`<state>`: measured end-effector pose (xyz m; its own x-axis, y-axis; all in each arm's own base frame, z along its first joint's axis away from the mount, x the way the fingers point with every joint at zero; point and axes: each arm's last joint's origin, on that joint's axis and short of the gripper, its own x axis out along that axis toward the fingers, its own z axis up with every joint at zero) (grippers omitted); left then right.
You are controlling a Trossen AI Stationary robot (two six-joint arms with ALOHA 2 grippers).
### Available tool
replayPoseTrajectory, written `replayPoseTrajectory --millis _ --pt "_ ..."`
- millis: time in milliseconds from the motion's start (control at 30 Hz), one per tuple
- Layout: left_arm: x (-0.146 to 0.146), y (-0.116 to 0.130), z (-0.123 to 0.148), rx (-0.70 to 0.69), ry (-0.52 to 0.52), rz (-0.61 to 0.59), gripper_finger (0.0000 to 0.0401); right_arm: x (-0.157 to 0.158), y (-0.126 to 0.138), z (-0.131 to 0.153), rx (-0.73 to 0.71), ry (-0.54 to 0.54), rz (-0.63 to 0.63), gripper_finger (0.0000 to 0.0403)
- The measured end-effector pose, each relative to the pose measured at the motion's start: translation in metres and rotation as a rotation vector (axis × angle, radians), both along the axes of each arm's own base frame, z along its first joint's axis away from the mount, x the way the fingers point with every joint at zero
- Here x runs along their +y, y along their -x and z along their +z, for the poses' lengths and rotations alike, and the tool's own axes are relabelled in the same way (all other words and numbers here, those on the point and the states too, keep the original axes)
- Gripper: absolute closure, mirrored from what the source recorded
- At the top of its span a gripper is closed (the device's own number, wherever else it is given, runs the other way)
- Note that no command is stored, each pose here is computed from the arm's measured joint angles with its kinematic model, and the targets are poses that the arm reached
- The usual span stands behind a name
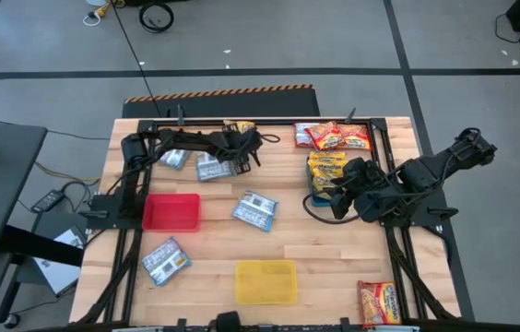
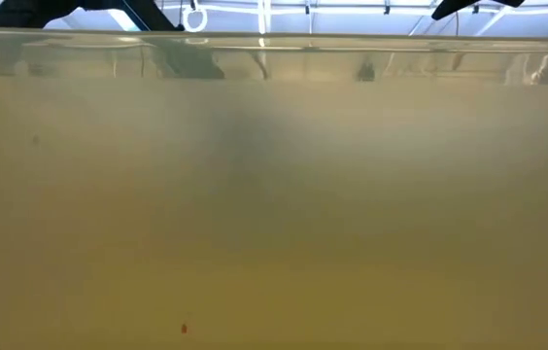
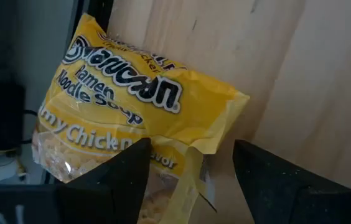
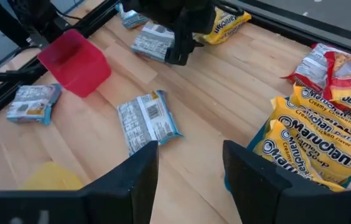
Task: Sort Maruchan noodles
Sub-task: Put the yellow noodle pack into the blue bin
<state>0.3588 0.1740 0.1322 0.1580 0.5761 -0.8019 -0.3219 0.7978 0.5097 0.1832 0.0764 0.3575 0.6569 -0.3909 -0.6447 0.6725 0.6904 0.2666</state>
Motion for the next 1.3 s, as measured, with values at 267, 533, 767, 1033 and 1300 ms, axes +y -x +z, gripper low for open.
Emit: replayPoseTrajectory --millis 267,533,767,1033,1300 --pt "0.0 0.001 0.001 -0.003 0.022 -0.002 0.028 -0.001 0.0 0.001 -0.02 0.043 -0.026 0.0219" --pt "-0.014 0.015 0.029 0.034 0.086 -0.026 0.0395 0.003 -0.004 0.002 0.02 0.064 0.117 0.022" --pt "-0.038 0.034 0.108 -0.202 0.154 -0.117 0.0398 0.007 -0.013 0.01 -0.015 0.214 0.255 0.0222" --pt "-0.083 0.046 0.171 -0.536 0.232 -0.141 0.0399 -0.002 -0.035 -0.004 -0.217 -0.053 -0.18 0.022" --pt "-0.129 0.04 0.185 -0.65 0.262 -0.17 0.04 0.014 -0.076 -0.033 -0.571 -0.518 -0.287 0.0184"
